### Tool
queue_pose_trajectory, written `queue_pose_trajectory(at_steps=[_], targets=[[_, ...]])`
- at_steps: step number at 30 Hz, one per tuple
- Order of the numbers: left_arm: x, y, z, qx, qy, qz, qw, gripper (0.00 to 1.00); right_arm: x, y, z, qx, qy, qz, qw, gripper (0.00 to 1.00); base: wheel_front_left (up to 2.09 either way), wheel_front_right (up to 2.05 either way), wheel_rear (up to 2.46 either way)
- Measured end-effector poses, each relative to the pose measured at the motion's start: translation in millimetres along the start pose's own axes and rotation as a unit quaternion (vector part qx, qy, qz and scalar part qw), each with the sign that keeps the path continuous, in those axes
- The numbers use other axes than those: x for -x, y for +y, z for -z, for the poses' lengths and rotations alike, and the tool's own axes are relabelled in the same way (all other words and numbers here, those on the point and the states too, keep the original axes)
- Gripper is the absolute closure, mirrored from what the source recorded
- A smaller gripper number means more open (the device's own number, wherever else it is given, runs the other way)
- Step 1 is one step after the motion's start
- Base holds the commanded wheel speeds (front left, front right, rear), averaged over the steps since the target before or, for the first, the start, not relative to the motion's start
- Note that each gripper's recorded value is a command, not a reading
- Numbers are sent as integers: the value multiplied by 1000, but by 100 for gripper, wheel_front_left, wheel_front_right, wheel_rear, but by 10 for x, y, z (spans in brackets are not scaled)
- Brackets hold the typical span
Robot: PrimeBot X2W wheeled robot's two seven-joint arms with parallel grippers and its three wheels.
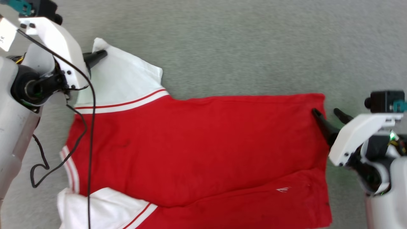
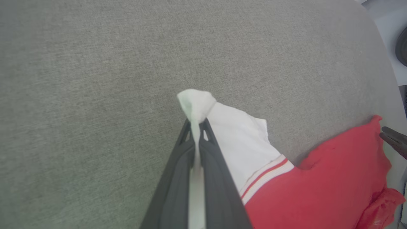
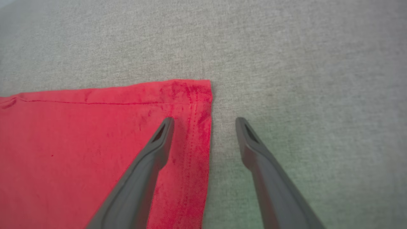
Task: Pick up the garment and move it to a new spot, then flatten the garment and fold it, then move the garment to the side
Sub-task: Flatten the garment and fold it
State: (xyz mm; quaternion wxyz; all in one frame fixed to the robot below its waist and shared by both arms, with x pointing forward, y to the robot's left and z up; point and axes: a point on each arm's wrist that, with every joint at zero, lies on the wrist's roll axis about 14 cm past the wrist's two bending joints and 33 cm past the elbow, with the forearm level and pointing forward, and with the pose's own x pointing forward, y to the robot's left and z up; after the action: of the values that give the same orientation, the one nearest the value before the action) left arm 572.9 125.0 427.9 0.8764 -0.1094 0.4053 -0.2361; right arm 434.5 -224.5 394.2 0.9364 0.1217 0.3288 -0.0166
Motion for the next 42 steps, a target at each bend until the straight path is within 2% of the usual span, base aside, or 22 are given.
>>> queue_pose_trajectory(at_steps=[8,13,14,15,16,21,29,37,42], targets=[[318,-16,-123,-24,-40,-2,999,100,-233,169,-128,64,92,-15,994,0,0,0,0],[375,34,-96,-28,-46,-5,999,100,-350,218,114,80,172,-17,982,0,0,0,0],[381,42,-81,-28,-46,-6,999,100,-361,220,161,83,188,-17,979,5,0,0,0],[388,50,-71,-27,-47,-6,998,100,-366,214,195,84,204,-16,975,64,0,0,0],[394,54,-60,-27,-48,-6,998,100,-371,216,211,84,212,-16,974,100,0,0,0],[460,81,-30,-26,-53,-9,998,100,-380,278,153,80,207,-23,975,100,0,0,0],[780,57,-133,-18,-112,-16,993,100,-192,363,-421,75,81,-31,993,100,0,0,0],[1196,26,130,1,-149,-31,988,100,140,335,-312,57,49,-30,997,100,0,0,0],[1393,32,555,12,-144,-58,988,100,330,339,-101,38,46,-37,998,100,0,0,0]])
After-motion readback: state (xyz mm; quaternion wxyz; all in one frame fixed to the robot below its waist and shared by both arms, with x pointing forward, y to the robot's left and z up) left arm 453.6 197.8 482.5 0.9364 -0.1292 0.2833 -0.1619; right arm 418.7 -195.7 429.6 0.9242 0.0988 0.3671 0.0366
